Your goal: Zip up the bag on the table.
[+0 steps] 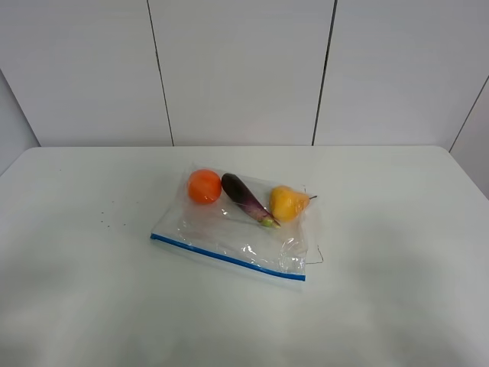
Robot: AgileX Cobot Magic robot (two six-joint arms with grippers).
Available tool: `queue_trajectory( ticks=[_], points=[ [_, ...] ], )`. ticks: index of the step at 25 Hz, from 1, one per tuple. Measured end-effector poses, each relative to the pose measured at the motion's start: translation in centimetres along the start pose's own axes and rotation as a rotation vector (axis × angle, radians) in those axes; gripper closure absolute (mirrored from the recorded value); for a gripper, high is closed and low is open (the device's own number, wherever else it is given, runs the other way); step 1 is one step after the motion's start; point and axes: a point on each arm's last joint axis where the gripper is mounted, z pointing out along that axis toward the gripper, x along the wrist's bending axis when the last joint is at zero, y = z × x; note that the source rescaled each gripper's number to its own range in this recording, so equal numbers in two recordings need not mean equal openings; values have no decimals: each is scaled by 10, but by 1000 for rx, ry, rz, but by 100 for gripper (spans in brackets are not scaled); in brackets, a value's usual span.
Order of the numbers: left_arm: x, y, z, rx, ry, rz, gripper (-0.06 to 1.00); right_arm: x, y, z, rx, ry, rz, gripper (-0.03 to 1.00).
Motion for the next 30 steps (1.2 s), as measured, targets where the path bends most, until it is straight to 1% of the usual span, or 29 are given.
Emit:
queue_trajectory(
  ticks=[8, 30],
  points=[
    [0, 0, 0, 0, 0, 0, -5, 0, 0, -1, -10, -40, 21, 0],
    [0, 0, 0, 0, 0, 0, -5, 1, -1, -3, -22, -40, 21, 0]
  ],
)
